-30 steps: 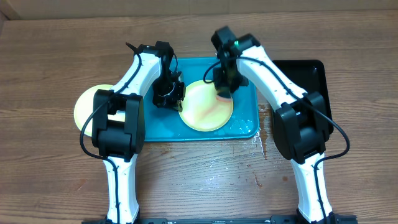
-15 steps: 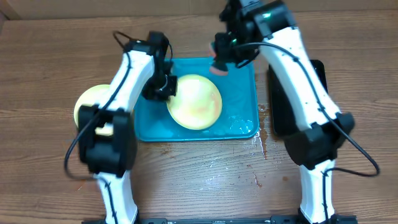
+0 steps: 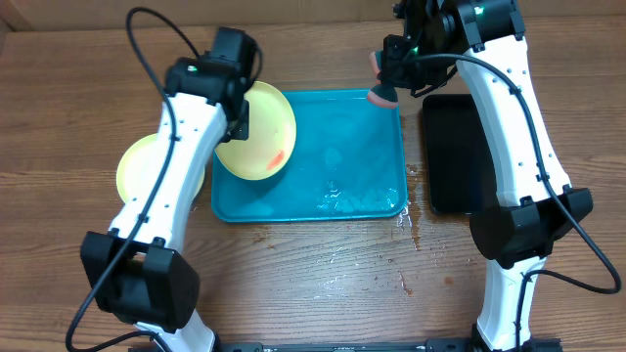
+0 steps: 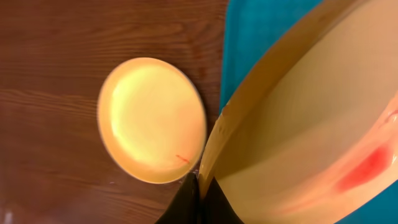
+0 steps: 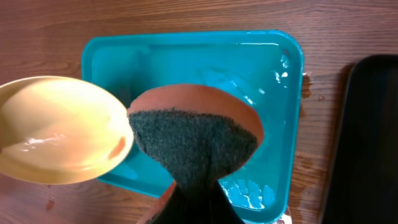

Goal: Clean dirty plates on tray and stack at the side
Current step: 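Lift the sponge away with the right gripper, then carry the second yellow plate with left gripper onto the plate stack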

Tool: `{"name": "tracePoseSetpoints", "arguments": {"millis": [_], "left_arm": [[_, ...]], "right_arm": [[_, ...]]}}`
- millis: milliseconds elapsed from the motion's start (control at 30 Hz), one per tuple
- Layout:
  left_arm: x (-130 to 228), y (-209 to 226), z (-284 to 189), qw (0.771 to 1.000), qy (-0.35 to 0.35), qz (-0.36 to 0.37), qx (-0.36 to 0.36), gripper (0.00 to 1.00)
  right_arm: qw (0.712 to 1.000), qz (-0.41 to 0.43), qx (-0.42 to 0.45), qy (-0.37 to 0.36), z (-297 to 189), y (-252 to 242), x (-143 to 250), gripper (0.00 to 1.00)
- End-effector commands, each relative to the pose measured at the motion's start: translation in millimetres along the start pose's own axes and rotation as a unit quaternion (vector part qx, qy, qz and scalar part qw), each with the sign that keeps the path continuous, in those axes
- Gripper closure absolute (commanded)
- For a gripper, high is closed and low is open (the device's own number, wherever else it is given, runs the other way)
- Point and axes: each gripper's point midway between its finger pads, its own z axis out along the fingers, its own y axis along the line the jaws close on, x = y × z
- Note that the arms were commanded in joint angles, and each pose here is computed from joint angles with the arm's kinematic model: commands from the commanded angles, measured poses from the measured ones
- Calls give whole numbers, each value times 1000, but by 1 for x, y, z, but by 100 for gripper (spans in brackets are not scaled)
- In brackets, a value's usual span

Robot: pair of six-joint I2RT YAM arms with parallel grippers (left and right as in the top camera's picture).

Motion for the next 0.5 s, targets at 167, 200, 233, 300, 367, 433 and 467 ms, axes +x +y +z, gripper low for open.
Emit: {"name": "tracePoseSetpoints", "arguments": {"millis": [167, 200, 233, 300, 367, 433, 467], "left_arm": [[-20, 18, -53, 974, -127, -16, -190, 96], [-21, 17, -59, 969, -138, -15, -202, 96], [-23, 17, -65, 964, -152, -15, -216, 96], [-26, 16, -75, 955, -174, -12, -238, 96], [-28, 15, -86, 946, -196, -13, -260, 96], [-31, 16, -95, 935, -216, -14, -280, 96], [-32, 17, -100, 930, -227, -18, -290, 96]], "right_arm": [[1000, -3, 10, -17, -12, -3, -3, 96], [1000, -3, 10, -17, -12, -3, -3, 96], [1000, -2, 11, -16, -12, -4, -3, 96], [1000, -2, 18, -17, -13, -6, -3, 96], [1000, -1, 22, -16, -13, -7, -2, 96], [1000, -1, 23, -15, -13, -8, -2, 96], [1000, -1, 23, -15, -12, -8, -2, 96]]}}
